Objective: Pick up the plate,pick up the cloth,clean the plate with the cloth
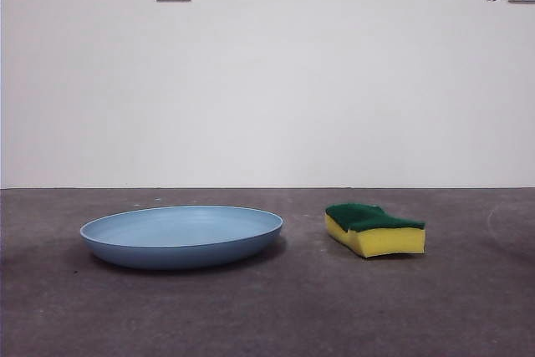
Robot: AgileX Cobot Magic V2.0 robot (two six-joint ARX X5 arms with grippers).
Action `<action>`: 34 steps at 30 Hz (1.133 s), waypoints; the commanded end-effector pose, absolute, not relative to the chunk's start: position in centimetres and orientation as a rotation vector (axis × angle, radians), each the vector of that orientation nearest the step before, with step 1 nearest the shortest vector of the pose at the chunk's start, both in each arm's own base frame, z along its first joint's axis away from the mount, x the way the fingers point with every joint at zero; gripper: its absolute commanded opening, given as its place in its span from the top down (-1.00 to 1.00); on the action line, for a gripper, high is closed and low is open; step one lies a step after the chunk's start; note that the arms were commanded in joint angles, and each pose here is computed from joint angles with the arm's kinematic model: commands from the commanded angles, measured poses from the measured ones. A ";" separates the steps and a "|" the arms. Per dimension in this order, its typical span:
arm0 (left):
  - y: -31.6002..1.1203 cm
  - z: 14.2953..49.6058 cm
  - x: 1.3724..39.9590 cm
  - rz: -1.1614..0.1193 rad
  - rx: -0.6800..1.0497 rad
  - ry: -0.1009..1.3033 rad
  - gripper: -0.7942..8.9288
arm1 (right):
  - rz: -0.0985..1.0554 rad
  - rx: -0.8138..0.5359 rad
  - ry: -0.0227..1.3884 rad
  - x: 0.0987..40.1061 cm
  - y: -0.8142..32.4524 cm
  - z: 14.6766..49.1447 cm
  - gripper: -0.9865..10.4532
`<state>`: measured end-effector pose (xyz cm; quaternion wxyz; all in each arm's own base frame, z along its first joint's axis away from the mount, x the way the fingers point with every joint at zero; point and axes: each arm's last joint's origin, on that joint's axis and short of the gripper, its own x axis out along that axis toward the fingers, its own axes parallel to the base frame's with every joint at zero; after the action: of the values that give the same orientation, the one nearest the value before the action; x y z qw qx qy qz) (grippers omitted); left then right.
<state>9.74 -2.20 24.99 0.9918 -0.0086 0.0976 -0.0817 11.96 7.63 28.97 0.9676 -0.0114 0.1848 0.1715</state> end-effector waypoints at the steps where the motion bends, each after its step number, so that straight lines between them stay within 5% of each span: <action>1: -1.7 23.2 9.8 -0.121 -0.008 0.187 0.84 | 0.343 -0.013 0.372 12.0 7.6 28.9 0.83; 16: -0.5 15.5 9.6 0.006 -0.072 0.145 0.84 | 0.343 -0.013 0.372 12.0 7.6 28.9 0.83; 34: -0.5 14.8 9.6 -0.009 -0.073 0.186 0.84 | 0.343 -0.013 0.372 12.0 7.6 28.9 0.83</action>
<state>9.53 -0.49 15.13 0.9956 -0.0342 0.0867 -0.0051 11.97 7.63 28.96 0.9676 -0.0115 0.1849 0.1713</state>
